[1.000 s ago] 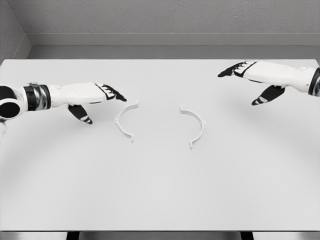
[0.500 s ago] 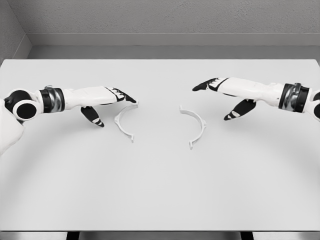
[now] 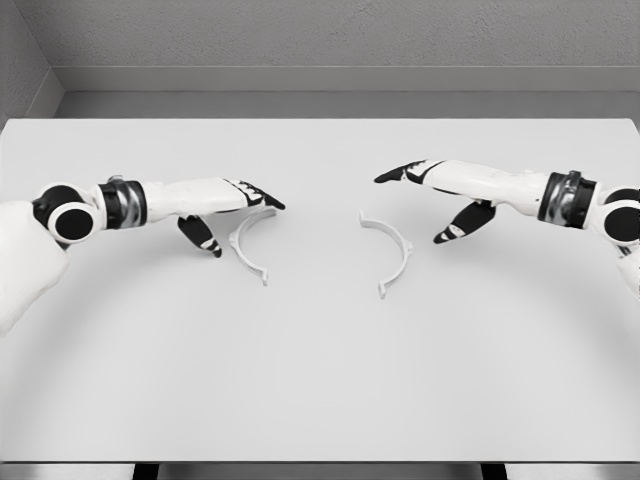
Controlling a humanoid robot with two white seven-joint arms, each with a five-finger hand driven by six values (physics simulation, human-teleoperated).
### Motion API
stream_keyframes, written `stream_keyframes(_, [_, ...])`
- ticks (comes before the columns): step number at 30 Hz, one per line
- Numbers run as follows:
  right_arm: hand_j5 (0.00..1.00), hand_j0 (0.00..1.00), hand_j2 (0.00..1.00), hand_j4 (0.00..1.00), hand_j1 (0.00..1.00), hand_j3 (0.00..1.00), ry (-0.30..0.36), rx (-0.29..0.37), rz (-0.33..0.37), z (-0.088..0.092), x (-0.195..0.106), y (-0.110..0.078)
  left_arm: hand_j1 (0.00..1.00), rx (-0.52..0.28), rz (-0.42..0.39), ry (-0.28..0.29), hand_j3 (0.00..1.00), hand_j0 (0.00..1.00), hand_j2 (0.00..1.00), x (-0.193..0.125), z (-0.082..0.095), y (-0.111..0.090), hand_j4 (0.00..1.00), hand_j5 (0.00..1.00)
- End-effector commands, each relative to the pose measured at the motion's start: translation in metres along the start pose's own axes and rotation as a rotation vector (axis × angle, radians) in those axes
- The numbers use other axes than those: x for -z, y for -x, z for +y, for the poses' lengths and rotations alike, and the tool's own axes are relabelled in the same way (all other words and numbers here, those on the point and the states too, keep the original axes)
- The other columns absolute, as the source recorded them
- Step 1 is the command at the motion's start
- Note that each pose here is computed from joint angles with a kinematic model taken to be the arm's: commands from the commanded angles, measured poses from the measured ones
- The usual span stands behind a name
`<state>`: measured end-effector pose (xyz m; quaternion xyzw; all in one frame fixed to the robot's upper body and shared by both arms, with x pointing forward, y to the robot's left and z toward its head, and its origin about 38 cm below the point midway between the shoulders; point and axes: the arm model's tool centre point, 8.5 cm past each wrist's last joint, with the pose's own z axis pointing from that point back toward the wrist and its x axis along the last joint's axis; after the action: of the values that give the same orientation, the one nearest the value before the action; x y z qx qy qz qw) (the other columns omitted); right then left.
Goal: Assemble PVC drainage pipe clamps
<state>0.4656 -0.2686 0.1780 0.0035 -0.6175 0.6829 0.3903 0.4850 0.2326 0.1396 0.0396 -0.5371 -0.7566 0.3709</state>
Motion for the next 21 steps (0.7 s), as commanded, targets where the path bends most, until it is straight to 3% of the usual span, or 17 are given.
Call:
stream_keyframes(1, [1.0, 1.0, 1.0, 1.0, 1.0, 1.0, 0.007, 0.021, -0.006, 0.003, 0.005, 0.001, 1.0, -0.011, -0.005, -0.004, 1.0, 1.0, 1.0, 0.004, -0.001, -0.001, 1.0, 1.0])
stream_keyframes(10, [1.0, 1.0, 1.0, 1.0, 1.0, 1.0, 0.012, 0.065, 0.019, 0.008, 0.017, 0.013, 1.0, -0.004, -0.002, -0.033, 1.0, 1.0, 1.0, -0.006, 0.013, 0.001, 1.0, 1.0])
stream_keyframes(16, [1.0, 1.0, 1.0, 1.0, 1.0, 1.0, -0.012, 0.101, 0.039, 0.021, 0.024, 0.022, 1.0, -0.058, 0.069, -0.043, 1.0, 1.0, 1.0, -0.02, 0.014, 0.027, 1.0, 1.0])
stream_keyframes(21, [1.0, 1.0, 1.0, 1.0, 1.0, 1.0, -0.01, 0.113, 0.055, 0.021, 0.024, 0.027, 1.0, -0.143, 0.106, -0.139, 1.0, 1.0, 1.0, -0.018, 0.035, 0.044, 1.0, 1.0])
